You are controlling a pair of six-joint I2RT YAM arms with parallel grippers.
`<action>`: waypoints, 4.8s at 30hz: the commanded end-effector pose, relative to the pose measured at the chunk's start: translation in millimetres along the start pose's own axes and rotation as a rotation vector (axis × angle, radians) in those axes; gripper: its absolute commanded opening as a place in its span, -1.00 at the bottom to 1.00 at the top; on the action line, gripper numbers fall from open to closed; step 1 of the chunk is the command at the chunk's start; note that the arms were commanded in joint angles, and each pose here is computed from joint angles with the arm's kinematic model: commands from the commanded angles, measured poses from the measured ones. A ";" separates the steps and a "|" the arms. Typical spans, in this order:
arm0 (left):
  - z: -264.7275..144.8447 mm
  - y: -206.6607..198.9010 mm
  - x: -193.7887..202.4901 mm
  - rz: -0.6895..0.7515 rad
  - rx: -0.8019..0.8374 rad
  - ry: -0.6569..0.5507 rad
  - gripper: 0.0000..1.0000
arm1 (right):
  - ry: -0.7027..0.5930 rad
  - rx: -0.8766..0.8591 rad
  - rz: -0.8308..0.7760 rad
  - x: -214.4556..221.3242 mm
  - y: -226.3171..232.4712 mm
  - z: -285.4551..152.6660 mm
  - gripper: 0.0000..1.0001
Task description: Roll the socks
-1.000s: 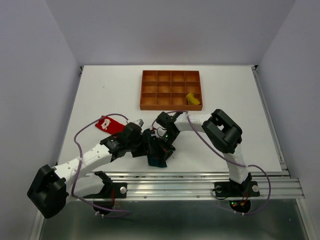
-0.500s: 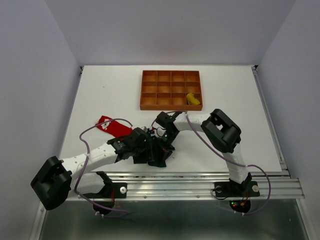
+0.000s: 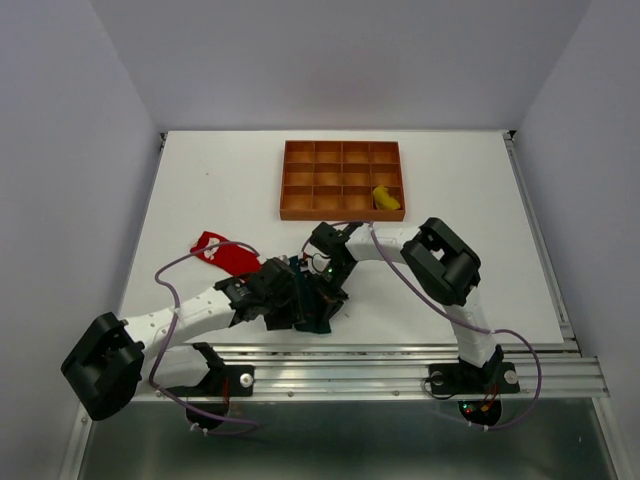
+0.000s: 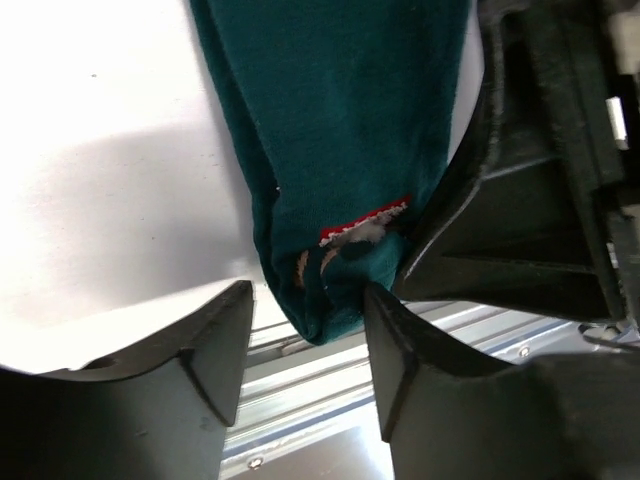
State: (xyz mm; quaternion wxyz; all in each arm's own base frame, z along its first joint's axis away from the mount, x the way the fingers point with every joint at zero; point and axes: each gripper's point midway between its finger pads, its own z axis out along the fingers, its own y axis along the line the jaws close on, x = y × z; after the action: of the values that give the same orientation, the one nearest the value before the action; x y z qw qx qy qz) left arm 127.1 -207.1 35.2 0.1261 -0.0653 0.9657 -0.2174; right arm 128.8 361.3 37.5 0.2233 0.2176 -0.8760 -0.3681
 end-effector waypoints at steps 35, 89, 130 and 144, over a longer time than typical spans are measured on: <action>8.1 18.6 -53.5 -0.178 -0.057 -0.061 -1.00 | -0.578 0.121 -0.478 -45.7 17.8 -54.6 0.36; 9.5 15.6 -47.4 -0.249 0.075 0.336 -1.00 | -0.734 0.805 -1.329 -57.3 29.7 -15.9 0.18; -35.4 29.2 -130.2 -0.292 -0.013 -0.151 0.47 | -0.448 0.152 -0.654 -38.9 14.4 5.4 -0.99; -34.3 5.9 -97.2 -0.224 0.244 -0.225 0.47 | -0.521 -0.056 -0.323 -56.1 -0.7 -16.1 -0.99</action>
State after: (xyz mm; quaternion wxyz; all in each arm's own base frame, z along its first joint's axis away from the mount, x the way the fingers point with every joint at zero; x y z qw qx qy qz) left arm 209.5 -154.0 72.1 0.1896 -0.2010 0.9174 -0.2865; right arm 186.2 376.5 35.1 -0.0886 0.2833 -0.8471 -0.4407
